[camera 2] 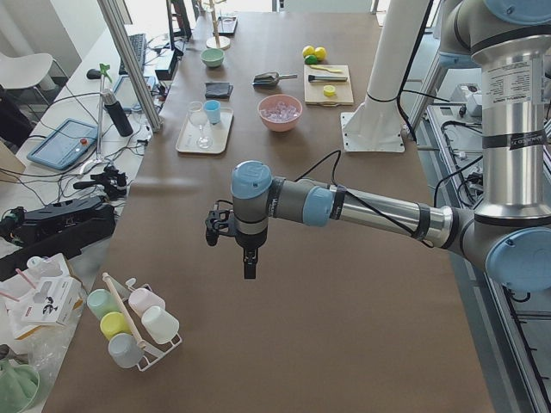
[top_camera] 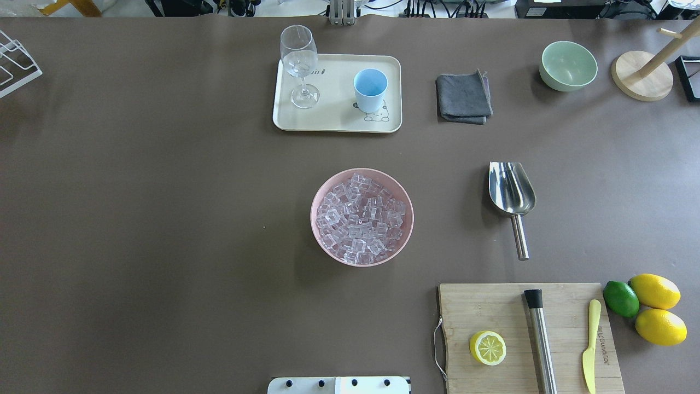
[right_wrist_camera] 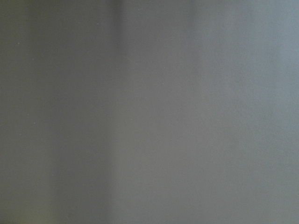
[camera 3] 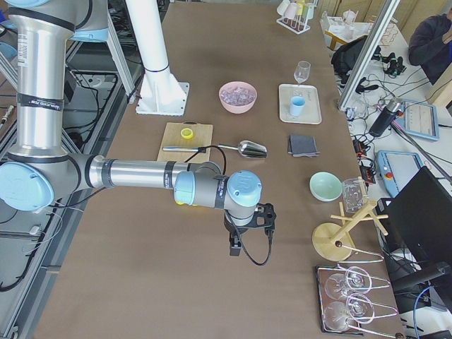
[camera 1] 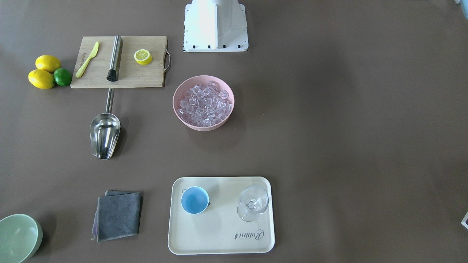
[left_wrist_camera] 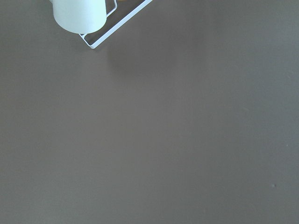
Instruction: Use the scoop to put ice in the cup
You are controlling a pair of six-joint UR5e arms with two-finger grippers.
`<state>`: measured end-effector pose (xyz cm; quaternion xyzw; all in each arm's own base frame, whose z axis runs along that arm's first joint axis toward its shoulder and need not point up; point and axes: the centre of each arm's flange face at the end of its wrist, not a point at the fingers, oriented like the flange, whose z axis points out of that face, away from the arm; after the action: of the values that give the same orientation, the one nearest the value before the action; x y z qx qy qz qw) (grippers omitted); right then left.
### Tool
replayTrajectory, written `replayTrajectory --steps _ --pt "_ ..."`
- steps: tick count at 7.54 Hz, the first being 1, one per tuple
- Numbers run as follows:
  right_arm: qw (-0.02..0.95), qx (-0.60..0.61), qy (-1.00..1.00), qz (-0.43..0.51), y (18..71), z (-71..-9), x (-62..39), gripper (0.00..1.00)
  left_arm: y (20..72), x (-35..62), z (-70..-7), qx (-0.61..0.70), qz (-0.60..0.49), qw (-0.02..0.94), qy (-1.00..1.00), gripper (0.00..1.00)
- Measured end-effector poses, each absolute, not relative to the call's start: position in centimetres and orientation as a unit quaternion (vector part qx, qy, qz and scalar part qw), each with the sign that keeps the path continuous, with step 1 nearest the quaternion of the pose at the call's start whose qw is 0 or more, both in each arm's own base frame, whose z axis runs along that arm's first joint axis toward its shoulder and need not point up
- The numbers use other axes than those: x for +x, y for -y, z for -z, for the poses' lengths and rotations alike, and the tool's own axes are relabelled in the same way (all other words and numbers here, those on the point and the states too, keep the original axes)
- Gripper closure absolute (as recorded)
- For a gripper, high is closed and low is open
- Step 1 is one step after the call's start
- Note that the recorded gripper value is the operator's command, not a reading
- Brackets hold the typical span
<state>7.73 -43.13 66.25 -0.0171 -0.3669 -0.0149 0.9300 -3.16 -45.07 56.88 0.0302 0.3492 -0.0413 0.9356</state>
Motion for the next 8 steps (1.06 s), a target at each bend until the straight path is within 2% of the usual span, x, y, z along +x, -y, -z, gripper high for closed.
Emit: replayTrajectory --steps 8 --pt "0.929 -0.016 0.368 0.015 43.4 -66.1 7.7 0.01 44.0 -3.4 -58.7 0.052 0.036 0.931 -0.358 0.02"
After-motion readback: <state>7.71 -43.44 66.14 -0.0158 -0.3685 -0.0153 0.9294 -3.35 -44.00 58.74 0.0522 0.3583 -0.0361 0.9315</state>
